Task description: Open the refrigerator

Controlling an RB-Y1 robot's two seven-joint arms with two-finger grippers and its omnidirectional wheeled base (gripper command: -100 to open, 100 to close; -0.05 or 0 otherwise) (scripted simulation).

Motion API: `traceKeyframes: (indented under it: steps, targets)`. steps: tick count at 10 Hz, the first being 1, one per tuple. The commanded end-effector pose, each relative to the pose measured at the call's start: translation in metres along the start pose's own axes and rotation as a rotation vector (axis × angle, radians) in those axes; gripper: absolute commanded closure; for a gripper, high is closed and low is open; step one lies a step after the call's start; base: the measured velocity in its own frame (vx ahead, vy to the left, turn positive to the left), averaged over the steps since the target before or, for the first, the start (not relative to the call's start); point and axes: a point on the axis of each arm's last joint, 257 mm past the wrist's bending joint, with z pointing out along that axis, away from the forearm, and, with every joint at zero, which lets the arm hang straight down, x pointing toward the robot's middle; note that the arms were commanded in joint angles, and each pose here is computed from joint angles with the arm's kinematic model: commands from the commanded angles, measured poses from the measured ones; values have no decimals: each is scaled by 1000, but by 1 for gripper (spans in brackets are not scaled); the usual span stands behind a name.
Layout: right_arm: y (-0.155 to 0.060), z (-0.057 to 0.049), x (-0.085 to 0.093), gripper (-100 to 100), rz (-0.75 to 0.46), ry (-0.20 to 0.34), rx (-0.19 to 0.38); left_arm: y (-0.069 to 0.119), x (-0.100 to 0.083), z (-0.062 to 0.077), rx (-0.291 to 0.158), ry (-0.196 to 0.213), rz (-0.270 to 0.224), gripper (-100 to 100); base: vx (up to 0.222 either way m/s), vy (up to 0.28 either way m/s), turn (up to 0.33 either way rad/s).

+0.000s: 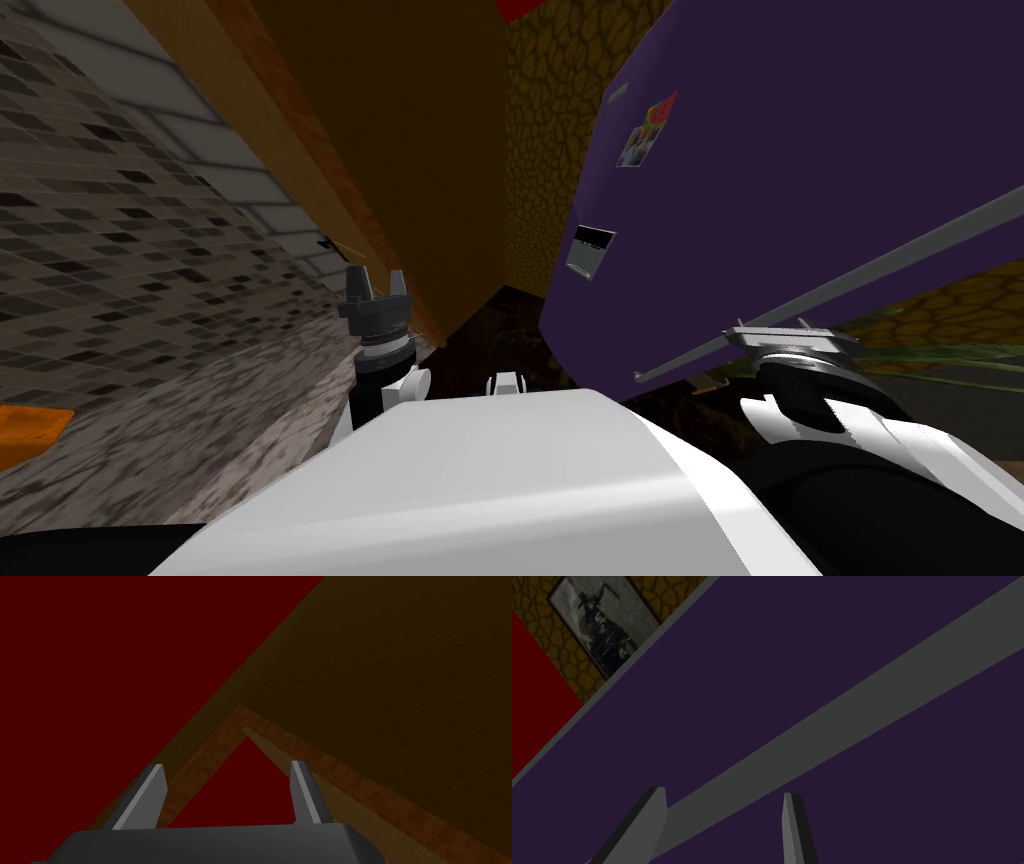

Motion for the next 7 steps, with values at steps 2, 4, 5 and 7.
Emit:
traceKeyframes:
  steps: [2,4,5,7]
  targets:
    - [11,-23,-13,100,-7,8,-3,0,0,0,0,0,0,0,58,60,-89]
    - [14,-39,-11,100,-9,45,11,0,0,0,0,0,0,0,88,69,-153]
    - [14,-42,-22,100,-2,22,12,0,0,0,0,0,0,0,37,40,-40]
    - [15,-56,-19,100,-7,59,24,0,0,0,0,0,0,0,21,24,-77]
